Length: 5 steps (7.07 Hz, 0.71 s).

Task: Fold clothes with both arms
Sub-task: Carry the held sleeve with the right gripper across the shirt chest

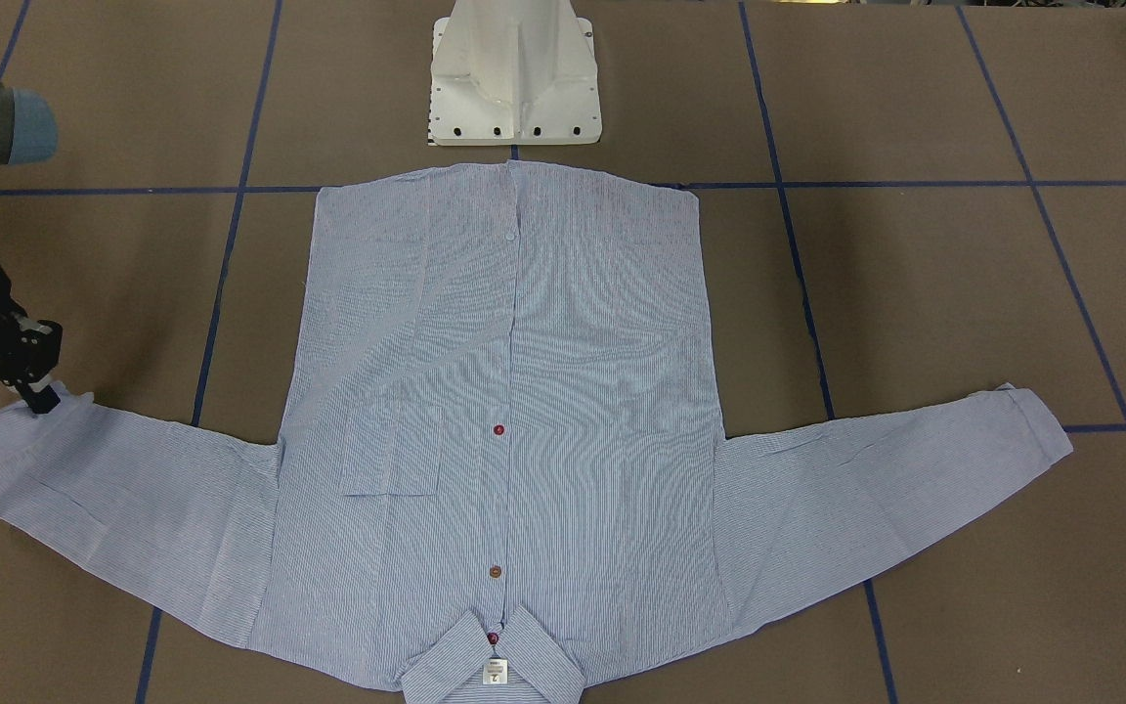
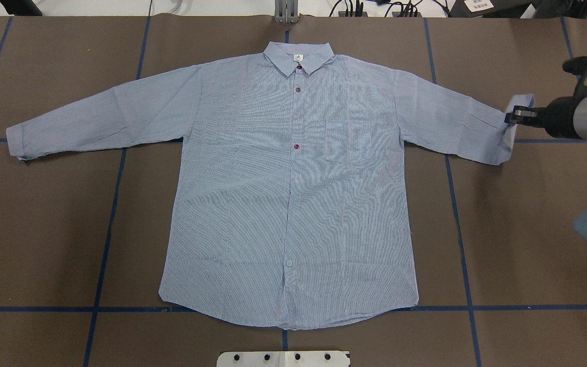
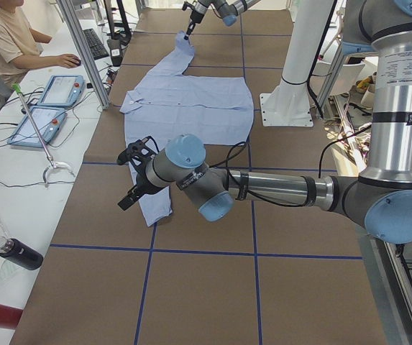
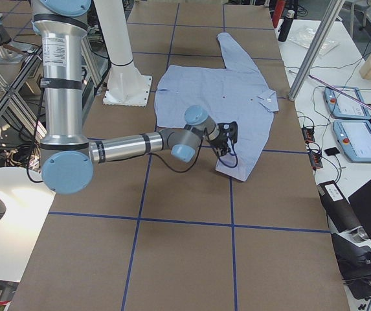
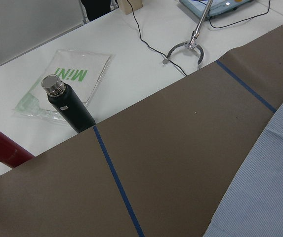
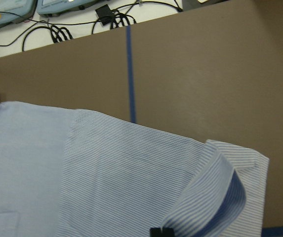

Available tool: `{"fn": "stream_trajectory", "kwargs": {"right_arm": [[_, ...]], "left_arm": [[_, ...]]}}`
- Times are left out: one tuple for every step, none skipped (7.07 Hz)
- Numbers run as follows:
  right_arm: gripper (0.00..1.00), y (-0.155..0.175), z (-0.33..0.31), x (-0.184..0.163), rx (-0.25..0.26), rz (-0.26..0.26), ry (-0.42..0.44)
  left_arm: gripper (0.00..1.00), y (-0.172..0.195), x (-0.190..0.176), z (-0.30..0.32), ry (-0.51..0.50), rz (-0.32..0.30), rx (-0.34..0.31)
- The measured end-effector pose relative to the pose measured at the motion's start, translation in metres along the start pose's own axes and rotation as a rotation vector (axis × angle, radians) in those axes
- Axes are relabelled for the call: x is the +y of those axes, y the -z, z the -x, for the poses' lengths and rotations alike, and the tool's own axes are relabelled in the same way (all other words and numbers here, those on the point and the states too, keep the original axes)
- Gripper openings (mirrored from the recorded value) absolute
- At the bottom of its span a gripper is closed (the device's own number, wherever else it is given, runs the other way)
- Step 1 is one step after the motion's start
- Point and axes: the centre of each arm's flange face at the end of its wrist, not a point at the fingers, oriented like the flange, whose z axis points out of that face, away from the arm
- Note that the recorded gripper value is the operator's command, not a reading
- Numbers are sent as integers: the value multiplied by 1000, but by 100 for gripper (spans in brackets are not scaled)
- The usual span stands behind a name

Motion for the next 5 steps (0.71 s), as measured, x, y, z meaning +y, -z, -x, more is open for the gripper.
{"fn": "stream_trajectory", "kwargs": {"right_arm": [[0,-4,102,-21,14,-2,-44],[0,-8,193,-27,34,-12,-78],[0,-16,267,-24,46,-32,-107],[0,-28,327,-18,53,-66,-119],[0,-43,382,-11,62,-99,-122]], "left_arm": [[100,-1,1,1,2,2,1],[100,-2,2,1,4,3,1],[100,-2,2,2,5,4,0],[100,-3,3,2,7,5,0],[100,-4,4,3,10,9,0]]}}
